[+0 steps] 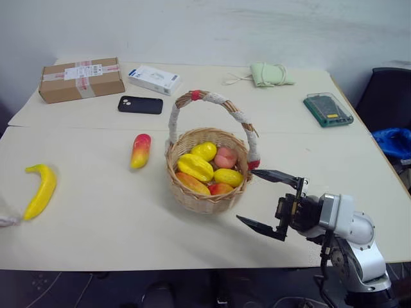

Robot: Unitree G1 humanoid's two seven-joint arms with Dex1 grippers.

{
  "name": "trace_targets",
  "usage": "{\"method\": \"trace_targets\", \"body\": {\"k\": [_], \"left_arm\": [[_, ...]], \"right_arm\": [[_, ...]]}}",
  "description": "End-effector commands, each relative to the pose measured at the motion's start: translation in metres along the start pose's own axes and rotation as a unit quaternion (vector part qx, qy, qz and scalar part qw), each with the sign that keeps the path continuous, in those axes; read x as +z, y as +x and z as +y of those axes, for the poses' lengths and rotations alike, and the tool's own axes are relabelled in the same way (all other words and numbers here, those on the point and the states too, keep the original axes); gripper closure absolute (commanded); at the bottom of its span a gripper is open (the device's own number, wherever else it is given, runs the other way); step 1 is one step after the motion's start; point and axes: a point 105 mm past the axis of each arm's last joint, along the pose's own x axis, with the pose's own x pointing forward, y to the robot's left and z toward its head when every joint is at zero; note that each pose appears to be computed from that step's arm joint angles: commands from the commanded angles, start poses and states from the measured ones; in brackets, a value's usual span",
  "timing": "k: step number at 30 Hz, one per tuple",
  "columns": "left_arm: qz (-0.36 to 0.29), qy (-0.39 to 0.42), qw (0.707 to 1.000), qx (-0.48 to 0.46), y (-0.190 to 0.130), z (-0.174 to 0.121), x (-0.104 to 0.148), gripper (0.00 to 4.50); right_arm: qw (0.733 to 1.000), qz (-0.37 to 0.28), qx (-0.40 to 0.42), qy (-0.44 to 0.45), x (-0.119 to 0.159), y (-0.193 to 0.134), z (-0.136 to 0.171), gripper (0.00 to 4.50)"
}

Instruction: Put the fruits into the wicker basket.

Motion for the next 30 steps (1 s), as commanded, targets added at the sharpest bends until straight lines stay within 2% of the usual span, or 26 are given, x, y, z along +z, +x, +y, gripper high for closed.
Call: {"method": "trace_targets", "body": {"k": [1, 4, 10, 12, 14, 18, 22, 26, 30], "left_arm": [[-0.052, 0.013, 0.998, 0.024, -0.010, 0.013, 0.036, 1.27], [-0.071, 0.030, 0.997, 0.019, -0.020, 0.018, 0.053, 0.33], [-0.098, 0.061, 0.991, -0.061, -0.027, -0.002, 0.090, 0.33], [-0.097, 0.080, 0.985, -0.115, -0.025, -0.024, 0.108, 0.33], [-0.068, 0.121, 0.974, -0.181, -0.022, -0.054, 0.115, 0.33], [0.087, 0.193, 0.942, -0.262, -0.014, -0.093, 0.085, 0.33], [0.184, 0.185, 0.925, -0.275, -0.005, -0.107, 0.055, 0.33], [0.249, 0.234, 0.909, -0.238, 0.008, -0.099, 0.025, 0.33], [0.285, 0.239, 0.902, -0.219, 0.019, -0.098, 0.000, 0.33]], "right_arm": [[1.000, 0.010, -0.004, -0.017, 0.003, -0.006, -0.002, 0.00], [1.000, 0.021, -0.008, -0.015, 0.000, -0.010, -0.002, 0.00], [0.999, 0.037, -0.018, 0.005, -0.006, -0.016, -0.004, 0.00], [0.999, 0.037, -0.021, 0.003, -0.006, -0.016, -0.007, 0.00], [0.999, 0.036, -0.022, 0.000, -0.005, -0.016, -0.010, 0.00], [0.999, 0.036, -0.003, 0.008, 0.002, -0.013, -0.010, 0.00], [0.999, 0.037, 0.013, 0.011, 0.009, -0.011, -0.009, 0.00], [0.999, 0.036, -0.003, 0.000, 0.010, -0.009, -0.015, 0.00], [0.999, 0.039, -0.011, 0.000, 0.009, -0.009, -0.016, 0.00]]}}
